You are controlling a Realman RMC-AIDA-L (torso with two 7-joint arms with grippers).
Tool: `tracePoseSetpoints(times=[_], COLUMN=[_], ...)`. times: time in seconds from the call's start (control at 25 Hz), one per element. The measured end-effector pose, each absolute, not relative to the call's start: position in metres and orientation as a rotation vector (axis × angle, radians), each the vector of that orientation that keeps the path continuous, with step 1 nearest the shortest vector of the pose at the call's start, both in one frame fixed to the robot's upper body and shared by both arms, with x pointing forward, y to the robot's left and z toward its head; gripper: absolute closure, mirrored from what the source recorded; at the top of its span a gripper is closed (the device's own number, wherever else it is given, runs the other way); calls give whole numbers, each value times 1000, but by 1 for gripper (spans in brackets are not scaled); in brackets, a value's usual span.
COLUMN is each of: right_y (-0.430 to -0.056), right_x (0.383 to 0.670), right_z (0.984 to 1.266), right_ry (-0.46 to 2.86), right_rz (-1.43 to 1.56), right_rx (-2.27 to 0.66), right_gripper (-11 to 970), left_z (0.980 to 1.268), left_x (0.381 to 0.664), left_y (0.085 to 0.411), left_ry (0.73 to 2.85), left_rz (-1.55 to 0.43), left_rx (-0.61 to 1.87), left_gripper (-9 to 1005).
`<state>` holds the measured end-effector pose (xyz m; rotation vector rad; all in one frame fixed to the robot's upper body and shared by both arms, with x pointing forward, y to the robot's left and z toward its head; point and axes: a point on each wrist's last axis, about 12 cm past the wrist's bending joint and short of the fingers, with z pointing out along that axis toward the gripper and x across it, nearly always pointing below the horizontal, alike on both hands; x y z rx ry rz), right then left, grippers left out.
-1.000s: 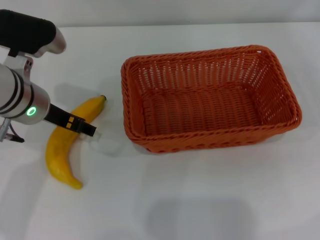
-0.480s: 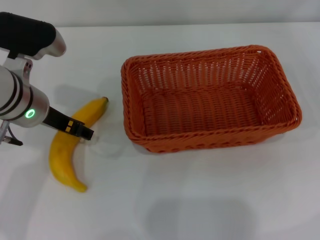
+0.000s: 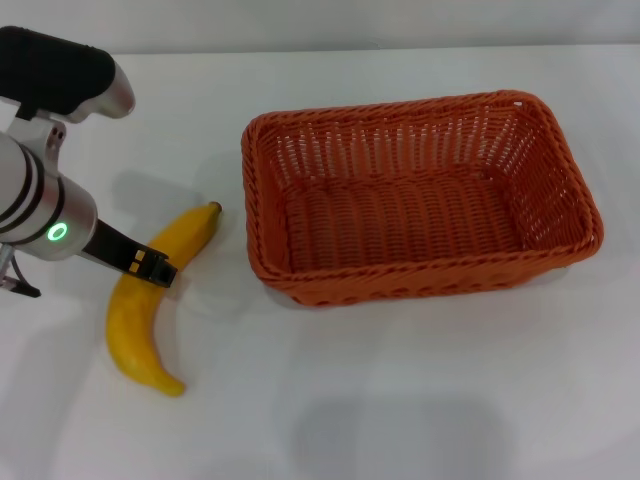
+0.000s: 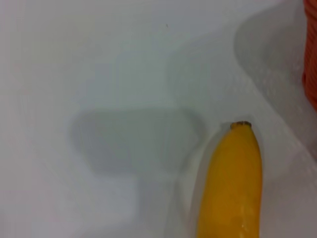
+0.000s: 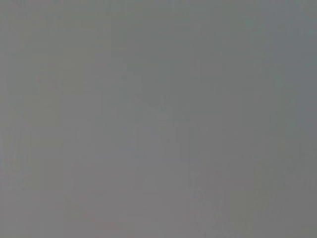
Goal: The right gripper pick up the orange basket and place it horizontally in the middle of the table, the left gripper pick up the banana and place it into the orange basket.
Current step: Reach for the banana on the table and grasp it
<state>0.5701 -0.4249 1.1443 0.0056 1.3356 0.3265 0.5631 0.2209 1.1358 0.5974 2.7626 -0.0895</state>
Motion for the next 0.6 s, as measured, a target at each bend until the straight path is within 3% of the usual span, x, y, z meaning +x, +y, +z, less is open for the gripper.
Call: tracePoseSetpoints(times=[0.16, 0.6], right_y=[-424, -424], right_x=[570, 568], right_z=[1146, 1147], right_ry=[1327, 1321], right_rz=[332, 322], right_rx=[-3, -3], right_gripper=[116, 116], left_z=[1136, 1157], left_x=[562, 556], left_y=[222, 221], left_ry=[2773, 2669], left_rz=[-90, -105], left_rx=[599, 614], left_gripper=[523, 509])
